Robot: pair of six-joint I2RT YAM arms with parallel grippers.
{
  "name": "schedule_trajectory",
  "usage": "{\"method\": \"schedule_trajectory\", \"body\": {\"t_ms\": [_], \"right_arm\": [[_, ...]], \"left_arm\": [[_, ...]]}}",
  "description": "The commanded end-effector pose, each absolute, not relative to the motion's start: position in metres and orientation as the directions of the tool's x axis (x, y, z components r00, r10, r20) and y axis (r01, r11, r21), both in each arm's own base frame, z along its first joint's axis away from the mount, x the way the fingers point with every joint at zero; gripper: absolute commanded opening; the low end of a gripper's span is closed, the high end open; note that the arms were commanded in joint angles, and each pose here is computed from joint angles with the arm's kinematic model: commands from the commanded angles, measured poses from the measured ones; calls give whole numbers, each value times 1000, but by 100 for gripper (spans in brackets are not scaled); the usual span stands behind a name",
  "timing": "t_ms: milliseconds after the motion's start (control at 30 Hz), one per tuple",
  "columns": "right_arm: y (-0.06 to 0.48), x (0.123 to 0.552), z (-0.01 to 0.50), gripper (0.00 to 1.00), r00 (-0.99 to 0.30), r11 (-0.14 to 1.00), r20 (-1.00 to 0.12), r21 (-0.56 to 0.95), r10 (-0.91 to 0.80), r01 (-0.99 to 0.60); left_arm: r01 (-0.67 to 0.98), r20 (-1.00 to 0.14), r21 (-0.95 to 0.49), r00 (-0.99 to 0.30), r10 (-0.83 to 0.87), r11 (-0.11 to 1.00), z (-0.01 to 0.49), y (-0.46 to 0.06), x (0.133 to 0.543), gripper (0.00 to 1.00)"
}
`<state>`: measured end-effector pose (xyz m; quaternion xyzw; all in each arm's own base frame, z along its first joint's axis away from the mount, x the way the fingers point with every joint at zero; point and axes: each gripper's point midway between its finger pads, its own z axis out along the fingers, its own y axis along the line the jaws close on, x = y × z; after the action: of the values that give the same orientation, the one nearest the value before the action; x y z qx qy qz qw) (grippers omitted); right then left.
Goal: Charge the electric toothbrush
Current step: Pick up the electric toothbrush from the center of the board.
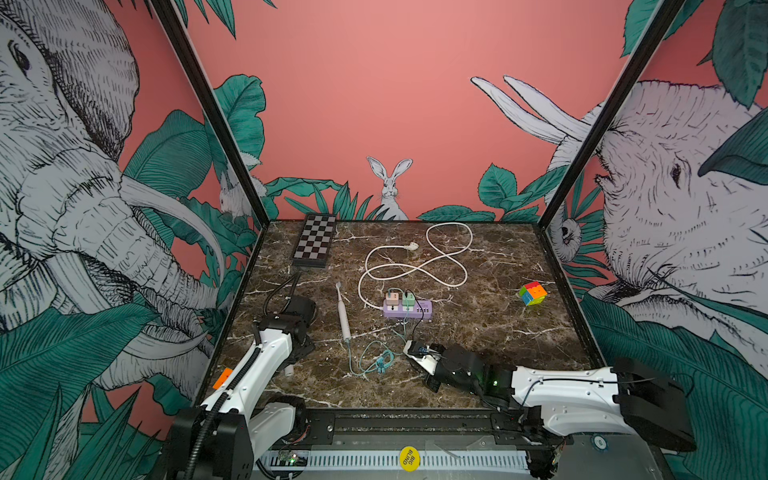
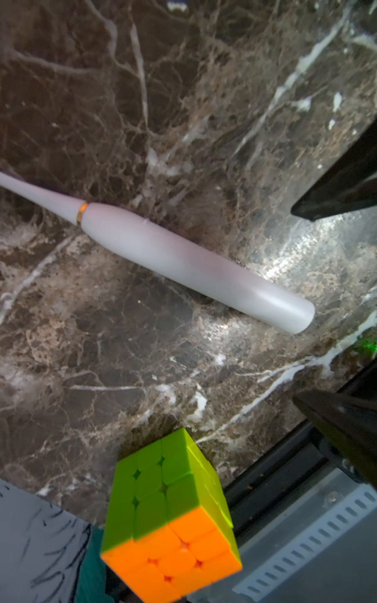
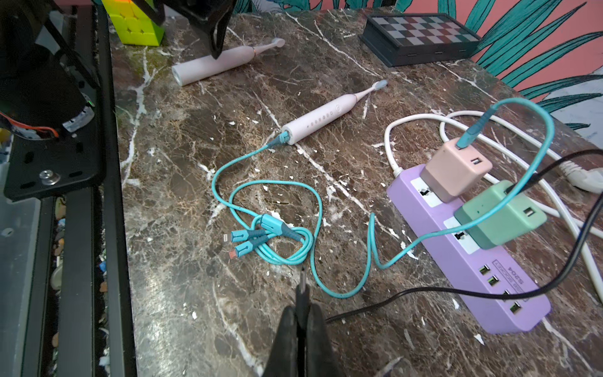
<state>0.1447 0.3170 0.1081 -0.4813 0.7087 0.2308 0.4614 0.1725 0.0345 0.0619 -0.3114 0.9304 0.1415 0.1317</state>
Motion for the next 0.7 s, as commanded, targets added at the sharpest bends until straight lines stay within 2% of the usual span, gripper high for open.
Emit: {"method": "schedule_trajectory", "body": {"t_ms": [0,200,400,667], "right_arm": [[323,145,128,0,-116,434,-916,-68,-383,-898],[318,147,128,0,-129,447,-922,-51,-364,-893],[314,147,129,0,-138,453,-924,-42,-356,-890],[312,148,131,0,-138,461,-929,-39,-345,-887]], "left_arm": [[-561,-347,183,-805,-481,807,56,34,183,71],[-539,-236,227,-839,-491,811,35,28,178,69],[-514,-169,200,-857,-488,834,19,15,186,58],[-517,-166,191,-855,-492,834,16,12,193,54]]}}
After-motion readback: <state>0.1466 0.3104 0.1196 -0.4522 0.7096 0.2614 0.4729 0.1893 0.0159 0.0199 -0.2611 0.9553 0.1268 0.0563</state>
